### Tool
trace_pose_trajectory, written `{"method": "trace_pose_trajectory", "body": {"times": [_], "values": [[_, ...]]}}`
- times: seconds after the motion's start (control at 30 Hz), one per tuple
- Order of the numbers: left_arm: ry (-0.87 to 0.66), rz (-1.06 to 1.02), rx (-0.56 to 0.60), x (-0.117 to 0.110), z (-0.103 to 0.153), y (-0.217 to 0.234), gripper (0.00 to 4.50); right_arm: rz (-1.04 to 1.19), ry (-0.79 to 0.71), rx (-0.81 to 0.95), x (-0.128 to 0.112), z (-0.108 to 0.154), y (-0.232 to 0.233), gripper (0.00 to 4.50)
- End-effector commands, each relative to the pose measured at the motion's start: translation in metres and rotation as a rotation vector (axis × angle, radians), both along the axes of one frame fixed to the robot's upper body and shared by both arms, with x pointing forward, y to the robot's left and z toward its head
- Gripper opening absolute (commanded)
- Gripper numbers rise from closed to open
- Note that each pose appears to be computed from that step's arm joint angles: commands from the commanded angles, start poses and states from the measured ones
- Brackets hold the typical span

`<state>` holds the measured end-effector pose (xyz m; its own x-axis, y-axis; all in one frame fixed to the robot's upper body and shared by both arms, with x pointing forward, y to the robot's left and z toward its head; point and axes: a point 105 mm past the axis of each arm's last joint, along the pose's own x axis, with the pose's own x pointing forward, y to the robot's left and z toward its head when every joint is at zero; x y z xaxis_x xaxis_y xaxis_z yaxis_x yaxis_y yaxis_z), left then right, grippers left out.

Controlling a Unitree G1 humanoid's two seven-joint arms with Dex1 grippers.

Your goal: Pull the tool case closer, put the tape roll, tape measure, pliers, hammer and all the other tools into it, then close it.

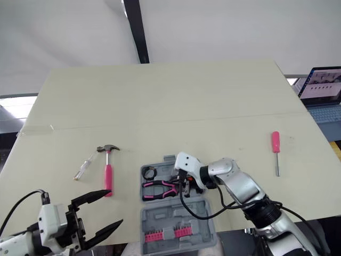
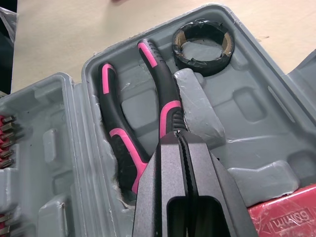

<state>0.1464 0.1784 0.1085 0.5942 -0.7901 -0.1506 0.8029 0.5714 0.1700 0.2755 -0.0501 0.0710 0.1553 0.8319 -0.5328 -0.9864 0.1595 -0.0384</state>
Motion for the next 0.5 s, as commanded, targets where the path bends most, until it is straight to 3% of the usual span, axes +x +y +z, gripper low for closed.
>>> {"method": "trace_pose_trajectory", "body": {"times": [0.03, 0.5], "values": [[-0.02, -0.002, 0.008, -0.003, 0.004, -0.002, 4.5, 0.001, 0.015, -0.027, -0.003, -0.011, -0.001, 0.05], [-0.023, -0.003, 0.008, -0.002, 0.004, -0.003, 4.5, 0.01, 0.023, -0.193, -0.006, -0.045, -0.017, 0.05]]}}
